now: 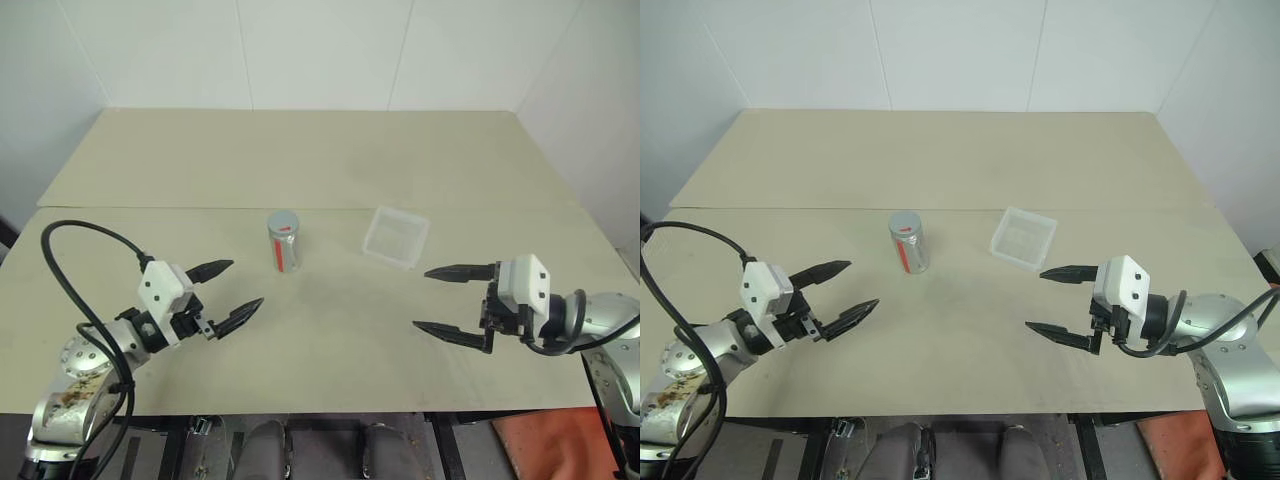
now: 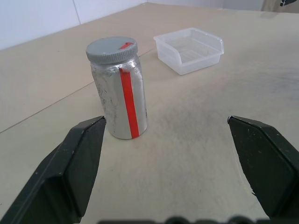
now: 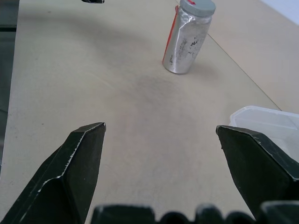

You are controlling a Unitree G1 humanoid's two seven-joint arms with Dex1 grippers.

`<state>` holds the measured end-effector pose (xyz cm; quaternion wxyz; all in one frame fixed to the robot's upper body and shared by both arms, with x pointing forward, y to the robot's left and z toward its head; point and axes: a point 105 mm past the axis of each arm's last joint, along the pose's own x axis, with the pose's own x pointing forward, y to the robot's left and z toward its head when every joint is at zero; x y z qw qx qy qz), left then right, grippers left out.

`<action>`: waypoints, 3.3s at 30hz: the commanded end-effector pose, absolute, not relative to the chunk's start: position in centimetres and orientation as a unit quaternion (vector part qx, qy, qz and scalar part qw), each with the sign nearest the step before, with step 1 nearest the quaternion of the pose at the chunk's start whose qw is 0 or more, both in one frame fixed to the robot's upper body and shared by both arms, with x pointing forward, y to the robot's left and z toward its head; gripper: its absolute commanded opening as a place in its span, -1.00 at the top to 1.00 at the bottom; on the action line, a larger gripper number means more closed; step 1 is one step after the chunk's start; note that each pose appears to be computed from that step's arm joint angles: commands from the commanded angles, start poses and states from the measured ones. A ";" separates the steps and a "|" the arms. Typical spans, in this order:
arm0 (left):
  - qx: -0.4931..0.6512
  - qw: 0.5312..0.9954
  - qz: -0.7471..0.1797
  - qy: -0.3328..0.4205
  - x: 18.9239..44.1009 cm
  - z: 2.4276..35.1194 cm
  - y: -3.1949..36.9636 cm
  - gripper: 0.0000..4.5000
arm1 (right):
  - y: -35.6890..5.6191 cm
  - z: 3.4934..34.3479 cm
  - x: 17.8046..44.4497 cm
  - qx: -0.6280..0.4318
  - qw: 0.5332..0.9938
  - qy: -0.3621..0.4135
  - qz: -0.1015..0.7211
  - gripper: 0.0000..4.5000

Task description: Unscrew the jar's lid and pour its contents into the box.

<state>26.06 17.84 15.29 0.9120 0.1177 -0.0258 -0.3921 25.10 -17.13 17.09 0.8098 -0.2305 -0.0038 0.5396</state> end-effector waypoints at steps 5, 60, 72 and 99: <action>0.136 0.906 -0.398 -0.035 25.5 15.9 17.7 -1.00 | -17.5 18.3 24.9 -0.251 0.809 -0.021 0.531 -0.98; 0.070 0.963 -0.187 -0.178 35.3 11.5 11.1 -1.00 | -15.7 18.9 25.5 -0.266 0.817 -0.044 0.510 -0.98; 0.056 0.970 -0.165 -0.172 37.0 11.3 10.0 -1.00 | -15.5 19.1 25.7 -0.272 0.820 -0.051 0.501 -0.98; 0.034 0.937 -0.271 -0.218 35.3 14.5 8.2 0.12 | -11.8 22.3 27.0 -0.190 0.837 -0.108 0.502 -1.00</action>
